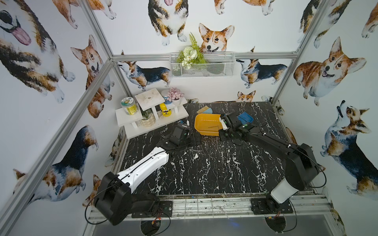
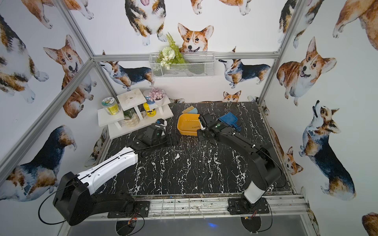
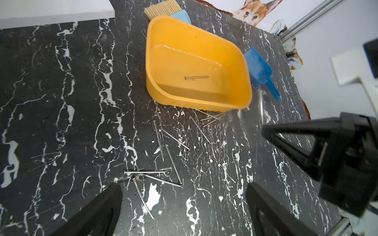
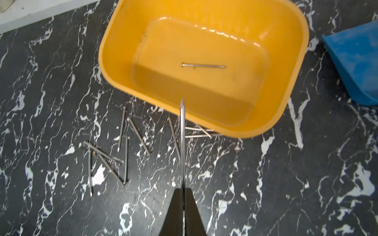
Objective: Put the nails on the desktop into the storage box
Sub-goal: Place the nail in the storage box.
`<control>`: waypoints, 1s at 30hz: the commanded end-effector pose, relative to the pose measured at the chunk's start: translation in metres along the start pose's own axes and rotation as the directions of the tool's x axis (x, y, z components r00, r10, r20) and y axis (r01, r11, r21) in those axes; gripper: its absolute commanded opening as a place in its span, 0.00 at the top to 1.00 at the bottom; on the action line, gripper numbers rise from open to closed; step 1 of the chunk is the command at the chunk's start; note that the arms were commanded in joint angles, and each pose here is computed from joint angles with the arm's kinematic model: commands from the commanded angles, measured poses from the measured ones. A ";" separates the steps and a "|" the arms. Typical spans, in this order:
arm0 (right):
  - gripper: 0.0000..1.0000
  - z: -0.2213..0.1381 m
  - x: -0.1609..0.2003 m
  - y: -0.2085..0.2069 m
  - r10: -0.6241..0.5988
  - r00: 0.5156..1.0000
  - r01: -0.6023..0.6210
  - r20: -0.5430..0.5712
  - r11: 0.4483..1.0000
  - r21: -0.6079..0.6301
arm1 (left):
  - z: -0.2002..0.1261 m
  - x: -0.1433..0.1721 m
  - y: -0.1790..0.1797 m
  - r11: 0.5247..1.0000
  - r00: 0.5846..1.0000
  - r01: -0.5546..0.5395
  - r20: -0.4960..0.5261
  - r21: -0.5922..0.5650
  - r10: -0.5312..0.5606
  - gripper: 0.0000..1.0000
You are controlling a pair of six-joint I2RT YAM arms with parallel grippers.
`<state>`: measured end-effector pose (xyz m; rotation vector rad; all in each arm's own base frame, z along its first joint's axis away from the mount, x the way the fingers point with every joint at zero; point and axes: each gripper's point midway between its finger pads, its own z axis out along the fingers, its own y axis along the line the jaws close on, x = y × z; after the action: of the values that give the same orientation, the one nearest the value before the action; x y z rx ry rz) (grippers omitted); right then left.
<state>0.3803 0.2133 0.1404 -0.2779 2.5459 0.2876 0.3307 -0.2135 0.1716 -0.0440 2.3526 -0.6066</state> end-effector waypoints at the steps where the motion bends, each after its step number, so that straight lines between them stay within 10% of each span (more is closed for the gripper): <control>1: 1.00 0.014 -0.016 0.001 -0.029 1.000 0.029 -0.011 0.999 -0.023 | 0.003 -0.008 -0.010 0.999 0.999 -0.033 0.027 0.014 0.033 0.00; 18: 0.99 0.093 -0.068 -0.025 0.010 0.999 -0.009 -0.049 1.000 0.016 | -0.007 0.010 0.005 1.000 0.999 -0.016 0.033 -0.024 0.017 0.00; 30: 0.70 0.082 -0.092 -0.020 0.007 1.000 -0.006 -0.011 1.000 0.011 | -0.011 0.023 0.019 0.998 1.000 0.026 0.013 -0.061 -0.025 0.00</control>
<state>0.5066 0.2302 0.1127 -0.2558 2.5587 0.2809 0.3111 -0.2004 0.1582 -0.0819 2.3504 -0.5563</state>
